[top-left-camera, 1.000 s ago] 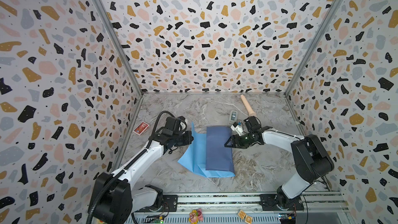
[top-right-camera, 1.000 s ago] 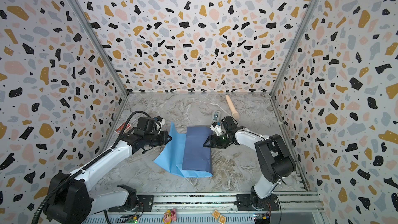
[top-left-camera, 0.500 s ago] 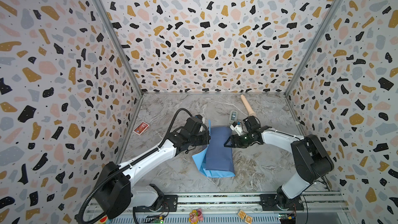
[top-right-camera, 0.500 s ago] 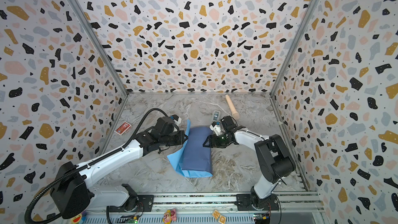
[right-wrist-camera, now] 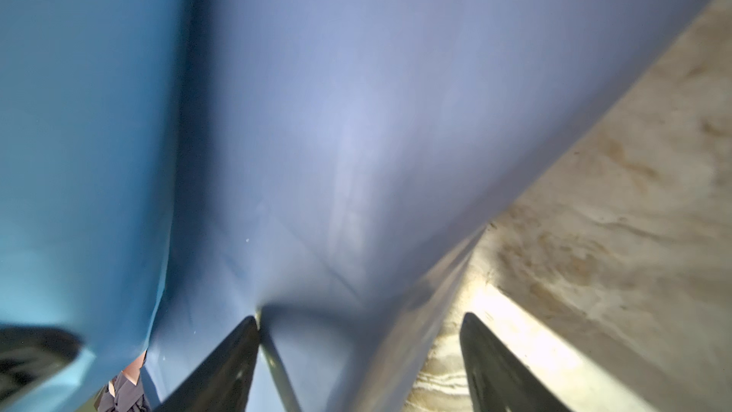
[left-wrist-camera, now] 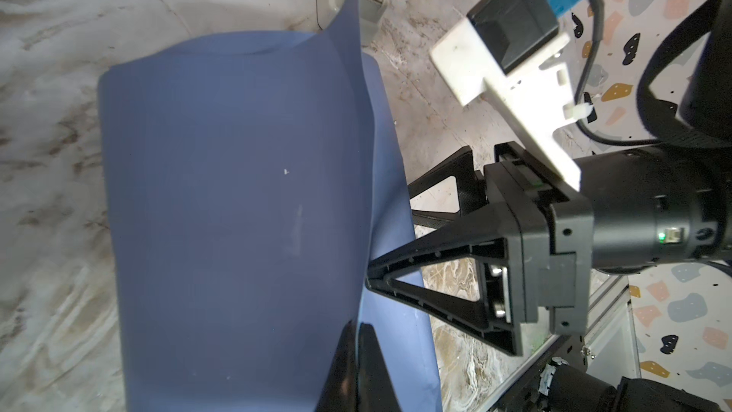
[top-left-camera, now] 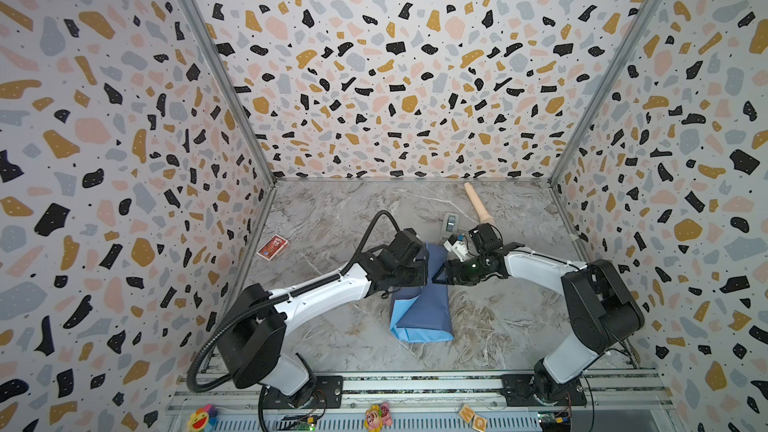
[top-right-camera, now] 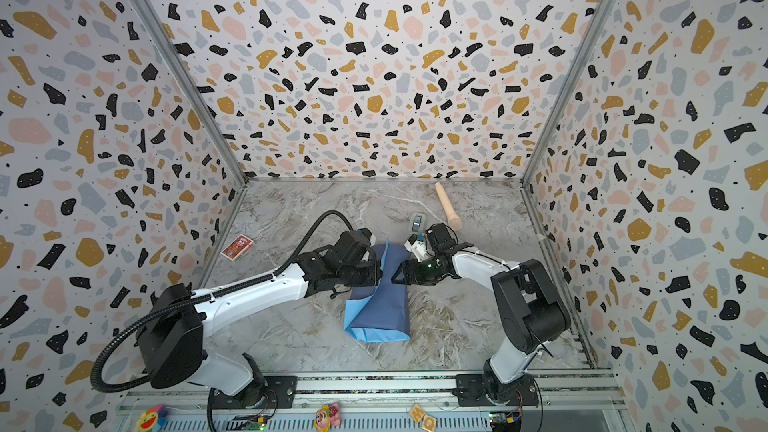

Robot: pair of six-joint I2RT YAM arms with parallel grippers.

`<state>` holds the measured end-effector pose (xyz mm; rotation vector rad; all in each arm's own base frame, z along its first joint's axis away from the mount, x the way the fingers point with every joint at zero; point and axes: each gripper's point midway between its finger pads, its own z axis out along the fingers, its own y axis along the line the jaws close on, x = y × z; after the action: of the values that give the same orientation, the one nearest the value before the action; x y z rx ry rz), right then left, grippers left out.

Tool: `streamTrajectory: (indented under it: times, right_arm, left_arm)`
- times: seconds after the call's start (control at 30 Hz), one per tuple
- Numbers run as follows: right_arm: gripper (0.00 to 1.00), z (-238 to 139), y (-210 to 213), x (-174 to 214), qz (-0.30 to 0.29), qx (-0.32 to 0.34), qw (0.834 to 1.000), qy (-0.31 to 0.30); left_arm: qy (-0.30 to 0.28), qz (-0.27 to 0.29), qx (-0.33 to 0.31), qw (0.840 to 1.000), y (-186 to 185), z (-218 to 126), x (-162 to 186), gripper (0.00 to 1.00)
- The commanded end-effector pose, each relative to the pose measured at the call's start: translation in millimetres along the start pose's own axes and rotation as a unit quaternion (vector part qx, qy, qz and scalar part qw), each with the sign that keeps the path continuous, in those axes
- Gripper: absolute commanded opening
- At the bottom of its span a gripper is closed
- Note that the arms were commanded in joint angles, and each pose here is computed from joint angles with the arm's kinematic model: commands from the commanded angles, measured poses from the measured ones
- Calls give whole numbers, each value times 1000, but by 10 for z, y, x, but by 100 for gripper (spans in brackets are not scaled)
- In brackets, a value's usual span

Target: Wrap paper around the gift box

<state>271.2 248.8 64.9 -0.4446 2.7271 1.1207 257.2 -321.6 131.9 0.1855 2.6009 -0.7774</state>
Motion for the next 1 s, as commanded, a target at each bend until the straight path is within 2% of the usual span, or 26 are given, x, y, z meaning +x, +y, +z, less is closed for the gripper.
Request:
streamTrajectory:
  times: [0.0,0.57,0.7,0.97]
  right_arm:
    - [79,139,-405,327,21,93,994,45]
    - [79,166,-388,347,26,81,995,46]
    - [79,167,-380,353,28,79,995,48]
    - [79,125,-302,287,26,69,996,39]
  left_arm:
    - [-15,-10,10,1000,-112,19,-52,0]
    - [-2,-27,24,999,-188,266,4,0]
    - [-12,-50,25,998,-138,295,14,0]
    - [-11,-56,1,998,62,355,131,0]
